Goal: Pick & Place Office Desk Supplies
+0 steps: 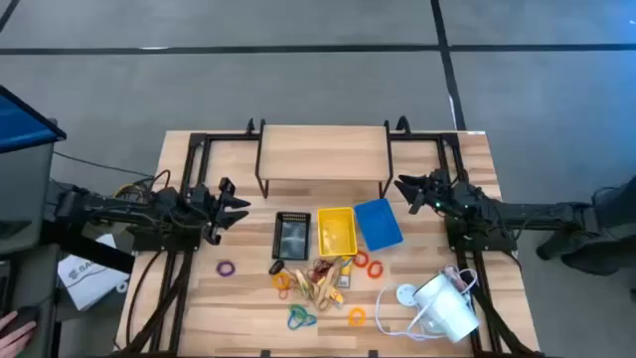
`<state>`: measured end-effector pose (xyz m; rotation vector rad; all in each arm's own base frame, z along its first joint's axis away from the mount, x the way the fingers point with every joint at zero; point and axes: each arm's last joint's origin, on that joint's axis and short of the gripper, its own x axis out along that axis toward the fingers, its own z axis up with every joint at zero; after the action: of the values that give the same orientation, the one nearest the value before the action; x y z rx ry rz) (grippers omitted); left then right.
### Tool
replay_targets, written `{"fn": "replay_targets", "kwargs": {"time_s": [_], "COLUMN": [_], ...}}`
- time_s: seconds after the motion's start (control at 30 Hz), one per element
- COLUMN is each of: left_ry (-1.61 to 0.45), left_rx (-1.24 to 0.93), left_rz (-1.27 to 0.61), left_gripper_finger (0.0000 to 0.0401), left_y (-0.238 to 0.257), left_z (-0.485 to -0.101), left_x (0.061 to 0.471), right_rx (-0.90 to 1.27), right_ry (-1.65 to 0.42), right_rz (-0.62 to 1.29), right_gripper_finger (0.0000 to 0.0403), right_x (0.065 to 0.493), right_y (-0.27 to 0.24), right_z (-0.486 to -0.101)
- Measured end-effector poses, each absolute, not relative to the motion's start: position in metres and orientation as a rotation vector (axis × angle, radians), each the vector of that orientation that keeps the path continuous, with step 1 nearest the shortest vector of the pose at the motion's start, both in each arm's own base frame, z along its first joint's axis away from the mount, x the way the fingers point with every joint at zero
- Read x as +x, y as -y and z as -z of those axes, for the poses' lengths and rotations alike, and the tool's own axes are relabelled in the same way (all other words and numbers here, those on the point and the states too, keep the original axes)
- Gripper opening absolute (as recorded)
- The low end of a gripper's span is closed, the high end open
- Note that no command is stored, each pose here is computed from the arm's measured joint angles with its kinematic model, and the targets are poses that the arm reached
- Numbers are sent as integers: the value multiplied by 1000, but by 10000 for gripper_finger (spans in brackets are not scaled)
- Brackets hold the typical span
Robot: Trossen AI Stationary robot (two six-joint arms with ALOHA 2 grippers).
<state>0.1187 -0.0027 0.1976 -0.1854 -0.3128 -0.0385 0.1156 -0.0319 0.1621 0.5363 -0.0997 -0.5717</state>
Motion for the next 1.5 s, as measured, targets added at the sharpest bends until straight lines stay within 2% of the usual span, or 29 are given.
{"fn": "replay_targets", "kwargs": {"time_s": [0.2,0.4,0.57,0.67,0.8,0.97,1.07,1.2,1.33,1.5], "left_ry": [283,284,188,39,-177,-425,-651,-912,-1182,-1487], "left_rx": [-73,-10,-67,-65,-27,61,49,15,76,126], "left_rz": [20,12,19,-11,-93,-85,-78,-51,24,22], "left_gripper_finger": [114,114,114,114,114,114,114,114,114,114], "left_y": [3,3,3,2,0,1,3,17,45,73], "left_z": [-194,-195,-202,-212,-230,-258,-262,-243,-211,-184], "left_x": [122,122,126,131,133,137,144,166,187,189], "right_rx": [458,700,509,442,347,175,90,6,-62,-83], "right_ry": [75,170,198,228,162,-91,-256,-445,-605,-705], "right_rz": [584,567,440,366,342,376,399,465,532,577], "right_gripper_finger": [187,187,187,187,187,187,187,187,187,187], "right_x": [116,116,117,119,123,135,146,160,168,168], "right_y": [33,33,30,29,28,31,33,38,42,43], "right_z": [-166,-168,-180,-194,-222,-267,-292,-315,-324,-324]}}
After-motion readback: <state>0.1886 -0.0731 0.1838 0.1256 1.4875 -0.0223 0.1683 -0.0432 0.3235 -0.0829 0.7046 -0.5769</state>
